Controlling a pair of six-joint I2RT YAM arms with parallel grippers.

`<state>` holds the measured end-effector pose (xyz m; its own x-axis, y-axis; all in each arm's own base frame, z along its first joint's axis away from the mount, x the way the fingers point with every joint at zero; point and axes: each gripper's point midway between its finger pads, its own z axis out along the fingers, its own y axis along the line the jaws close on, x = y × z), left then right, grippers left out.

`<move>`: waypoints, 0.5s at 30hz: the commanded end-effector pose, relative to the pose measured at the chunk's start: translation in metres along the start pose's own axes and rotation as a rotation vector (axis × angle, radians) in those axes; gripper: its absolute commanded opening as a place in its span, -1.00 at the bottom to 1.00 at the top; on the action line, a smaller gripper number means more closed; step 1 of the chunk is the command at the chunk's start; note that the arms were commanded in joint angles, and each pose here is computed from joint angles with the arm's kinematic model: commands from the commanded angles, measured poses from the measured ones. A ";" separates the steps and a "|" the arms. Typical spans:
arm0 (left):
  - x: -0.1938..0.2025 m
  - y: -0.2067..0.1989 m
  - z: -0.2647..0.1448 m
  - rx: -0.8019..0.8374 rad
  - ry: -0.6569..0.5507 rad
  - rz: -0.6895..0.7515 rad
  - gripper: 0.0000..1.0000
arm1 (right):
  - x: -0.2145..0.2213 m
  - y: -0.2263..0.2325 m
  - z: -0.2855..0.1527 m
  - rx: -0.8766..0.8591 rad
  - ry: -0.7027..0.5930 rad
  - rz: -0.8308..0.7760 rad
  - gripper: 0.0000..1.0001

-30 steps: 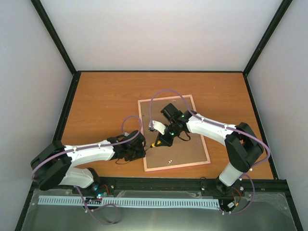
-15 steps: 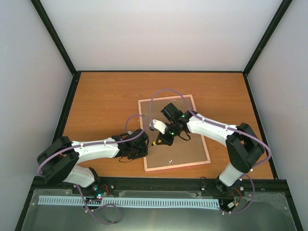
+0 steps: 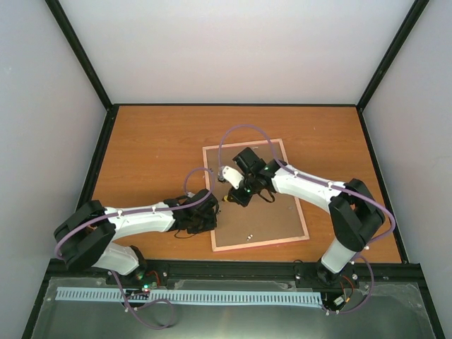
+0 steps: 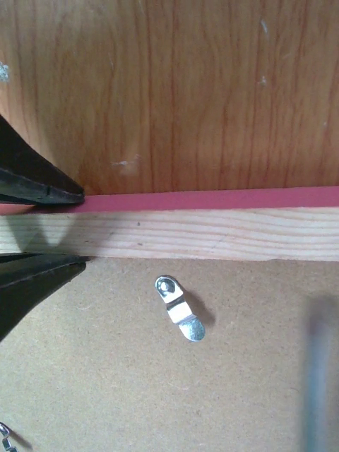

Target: Take the photo out of the frame

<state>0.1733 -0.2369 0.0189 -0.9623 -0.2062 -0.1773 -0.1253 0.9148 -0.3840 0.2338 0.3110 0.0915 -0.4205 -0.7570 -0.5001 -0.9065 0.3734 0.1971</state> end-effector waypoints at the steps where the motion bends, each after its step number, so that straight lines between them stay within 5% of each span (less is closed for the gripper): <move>1: 0.016 0.035 0.007 -0.122 0.040 0.002 -0.94 | 0.001 -0.043 -0.021 0.255 0.029 0.059 -0.94; 8: 0.001 0.023 0.006 -0.093 0.002 0.125 -0.99 | 0.008 -0.027 -0.077 0.261 -0.018 -0.002 -0.94; 15: -0.049 0.018 0.006 -0.057 -0.031 0.284 -0.99 | 0.057 -0.087 -0.128 0.369 -0.040 0.115 -0.94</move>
<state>0.1953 -0.2328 0.0207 -0.9667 -0.0921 -0.2386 -0.0021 0.9358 -0.3525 0.2774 0.2157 0.1688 -0.4578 -0.6733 -0.5806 -0.8080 0.5876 -0.0442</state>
